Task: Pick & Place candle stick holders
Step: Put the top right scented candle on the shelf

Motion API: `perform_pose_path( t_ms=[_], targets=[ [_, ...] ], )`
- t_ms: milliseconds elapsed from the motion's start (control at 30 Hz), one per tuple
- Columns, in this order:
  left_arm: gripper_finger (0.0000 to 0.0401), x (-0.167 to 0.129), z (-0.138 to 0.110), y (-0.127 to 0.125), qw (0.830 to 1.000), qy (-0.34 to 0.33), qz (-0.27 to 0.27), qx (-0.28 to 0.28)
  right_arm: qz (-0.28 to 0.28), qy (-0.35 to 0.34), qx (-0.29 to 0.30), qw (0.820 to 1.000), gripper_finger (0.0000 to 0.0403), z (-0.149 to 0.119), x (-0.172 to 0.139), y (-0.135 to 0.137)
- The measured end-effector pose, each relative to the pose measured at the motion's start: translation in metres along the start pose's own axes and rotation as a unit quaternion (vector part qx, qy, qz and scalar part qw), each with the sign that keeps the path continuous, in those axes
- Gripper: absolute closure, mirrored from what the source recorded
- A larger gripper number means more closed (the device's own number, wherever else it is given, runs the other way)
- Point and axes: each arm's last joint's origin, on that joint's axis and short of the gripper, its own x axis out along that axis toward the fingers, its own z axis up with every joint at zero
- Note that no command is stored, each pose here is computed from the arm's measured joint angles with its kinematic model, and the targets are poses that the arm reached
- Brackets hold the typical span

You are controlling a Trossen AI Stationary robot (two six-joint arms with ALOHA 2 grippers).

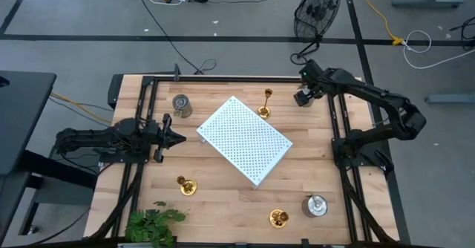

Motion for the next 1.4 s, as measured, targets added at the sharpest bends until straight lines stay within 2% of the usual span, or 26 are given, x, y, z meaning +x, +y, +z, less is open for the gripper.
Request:
perform_pose_path(
  t_ms=[200, 833, 1000, 1400],
  targets=[
    [0.0376, 0.0, 0.0, 0.0, 1.0, 0.0, 0.0, 0.0, -0.006, 0.003, 0.004, 1.0, 0.0004, 0.001, 0.001, -0.004],
    [0.0376, 0.0, 0.0, 0.0, 1.0, 0.0, 0.0, 0.0, -0.016, -0.002, 0.022, 1.0, 0.0004, 0.005, 0.005, -0.022],
    [0.0376, 0.0, 0.0, 0.0, 1.0, 0.0, 0.0, 0.0, -0.002, -0.006, 0.03, 1.0, 0.0004, 0.007, 0.006, -0.025],
    [0.0376, 0.0, 0.0, 0.0, 1.0, 0.0, 0.0, 0.0, -0.004, 0.015, 0.019, 1.0, 0.0004, 0.014, 0.026, -0.02]
  ],
)
